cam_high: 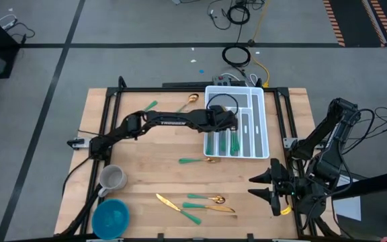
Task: Sort silverware
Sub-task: Put the middle green spoon into the white cutlery tray
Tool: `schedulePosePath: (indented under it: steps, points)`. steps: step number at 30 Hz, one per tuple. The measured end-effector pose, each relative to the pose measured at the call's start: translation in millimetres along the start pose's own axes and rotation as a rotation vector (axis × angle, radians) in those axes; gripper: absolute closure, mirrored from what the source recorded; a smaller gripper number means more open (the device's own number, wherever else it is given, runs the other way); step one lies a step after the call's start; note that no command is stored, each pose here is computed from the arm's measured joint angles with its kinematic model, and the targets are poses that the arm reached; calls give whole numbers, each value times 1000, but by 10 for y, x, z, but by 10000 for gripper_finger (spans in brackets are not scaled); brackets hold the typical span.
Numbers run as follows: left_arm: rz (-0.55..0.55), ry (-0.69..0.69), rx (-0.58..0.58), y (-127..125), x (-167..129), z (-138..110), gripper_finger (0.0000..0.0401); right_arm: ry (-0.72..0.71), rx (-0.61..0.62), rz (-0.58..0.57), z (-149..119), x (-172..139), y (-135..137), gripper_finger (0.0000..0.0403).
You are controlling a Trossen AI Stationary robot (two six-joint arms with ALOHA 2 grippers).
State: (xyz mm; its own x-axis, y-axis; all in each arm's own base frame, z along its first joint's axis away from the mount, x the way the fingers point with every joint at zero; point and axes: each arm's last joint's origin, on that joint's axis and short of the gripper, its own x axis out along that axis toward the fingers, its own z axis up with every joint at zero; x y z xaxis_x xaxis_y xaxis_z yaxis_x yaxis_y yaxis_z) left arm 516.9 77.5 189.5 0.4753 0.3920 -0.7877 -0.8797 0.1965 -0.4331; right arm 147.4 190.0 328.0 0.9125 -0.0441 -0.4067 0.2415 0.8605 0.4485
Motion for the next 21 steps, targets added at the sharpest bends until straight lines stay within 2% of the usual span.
schedulePosePath:
  steps: [21]
  points:
    - [49,113,17,114,311,-221,397,2,-9,-5,-7,4,-4,213]
